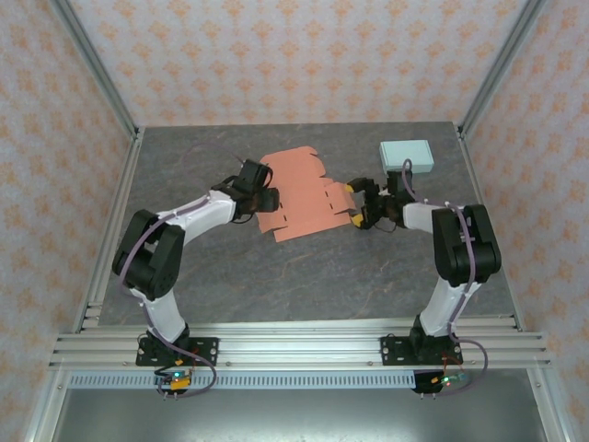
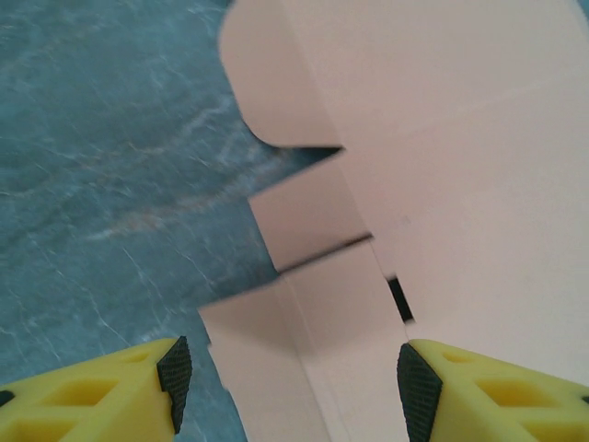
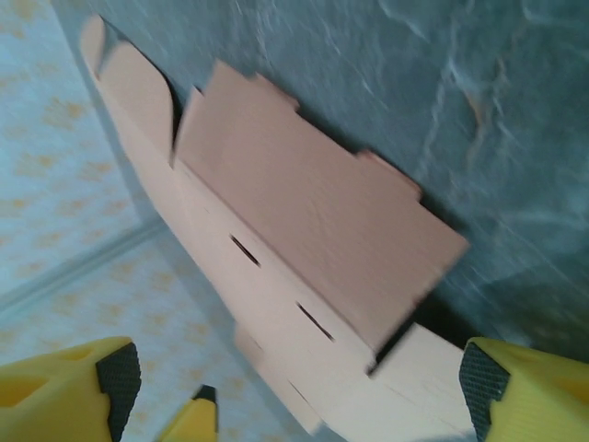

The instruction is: Fold the paper box

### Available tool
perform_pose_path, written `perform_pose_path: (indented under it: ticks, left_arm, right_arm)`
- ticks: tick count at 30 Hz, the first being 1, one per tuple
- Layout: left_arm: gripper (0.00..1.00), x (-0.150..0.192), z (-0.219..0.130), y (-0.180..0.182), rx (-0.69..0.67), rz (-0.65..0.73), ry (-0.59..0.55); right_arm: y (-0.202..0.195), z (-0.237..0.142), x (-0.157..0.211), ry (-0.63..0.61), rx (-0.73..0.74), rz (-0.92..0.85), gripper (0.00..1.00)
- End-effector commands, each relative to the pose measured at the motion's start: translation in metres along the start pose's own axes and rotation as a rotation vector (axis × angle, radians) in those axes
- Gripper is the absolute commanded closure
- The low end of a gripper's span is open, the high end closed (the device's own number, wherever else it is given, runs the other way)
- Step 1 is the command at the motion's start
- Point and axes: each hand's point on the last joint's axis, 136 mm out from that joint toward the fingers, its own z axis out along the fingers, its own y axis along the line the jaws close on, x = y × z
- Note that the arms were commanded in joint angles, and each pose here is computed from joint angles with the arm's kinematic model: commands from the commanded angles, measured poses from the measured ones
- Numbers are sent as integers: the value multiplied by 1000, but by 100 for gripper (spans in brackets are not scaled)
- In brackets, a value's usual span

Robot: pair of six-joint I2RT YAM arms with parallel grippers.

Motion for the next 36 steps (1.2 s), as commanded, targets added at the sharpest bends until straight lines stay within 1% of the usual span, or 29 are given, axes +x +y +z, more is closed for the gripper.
perform_pose_path:
  ticks: [1,7,10,14,16,18,19,20,22,23,24,27,28,30,32,35,36]
  left_arm:
    - [36,0,1,32,-180,-62,8]
    - [34,7,9,42,-265,-70,30]
    - [33,10,12,40,-272,-62,31]
    - [33,12,15,35,-274,-53,35]
    - [33,20,23,36,-286,-73,53]
    - [33,22,24,34,-267,-101,38]
    - [33,25,25,31,-251,-141,33]
    - [33,27,27,31,-245,-152,35]
    - [33,31,27,30,-244,-155,39]
    - [33,32,27,30,-245,-153,40]
    - [33,33,28,28,-241,-149,43]
    - [34,33,29,25,-224,-154,45]
    - [34,34,30,23,-209,-165,41]
    - [34,19,16,16,-154,-194,-12]
    - [34,5,3,9,-100,-217,-64]
    - [33,-19,-24,1,-25,-237,-125]
    - [32,-26,-33,0,1,-254,-130]
  right_arm:
    - [25,2,-16,-84,-116,62,11]
    - [16,6,-23,-112,-110,136,16]
    - [10,6,-27,-140,-106,169,17]
    - [12,12,-28,-133,-113,196,19]
    - [12,16,-25,-134,-111,201,20]
    - [12,20,-22,-132,-104,197,21]
    - [14,21,-22,-135,-114,190,25]
    - [16,22,-24,-142,-127,177,28]
    - [21,23,-31,-167,-147,136,39]
    - [23,24,-33,-172,-148,119,42]
    - [23,27,-33,-171,-147,107,47]
    - [33,31,-32,-153,-181,62,68]
    - [36,31,-32,-149,-193,46,74]
    - [42,30,-29,-139,-205,6,83]
    - [50,28,-25,-127,-217,-47,89]
    - [64,21,-19,-122,-237,-126,92]
    - [71,16,-16,-119,-247,-162,95]
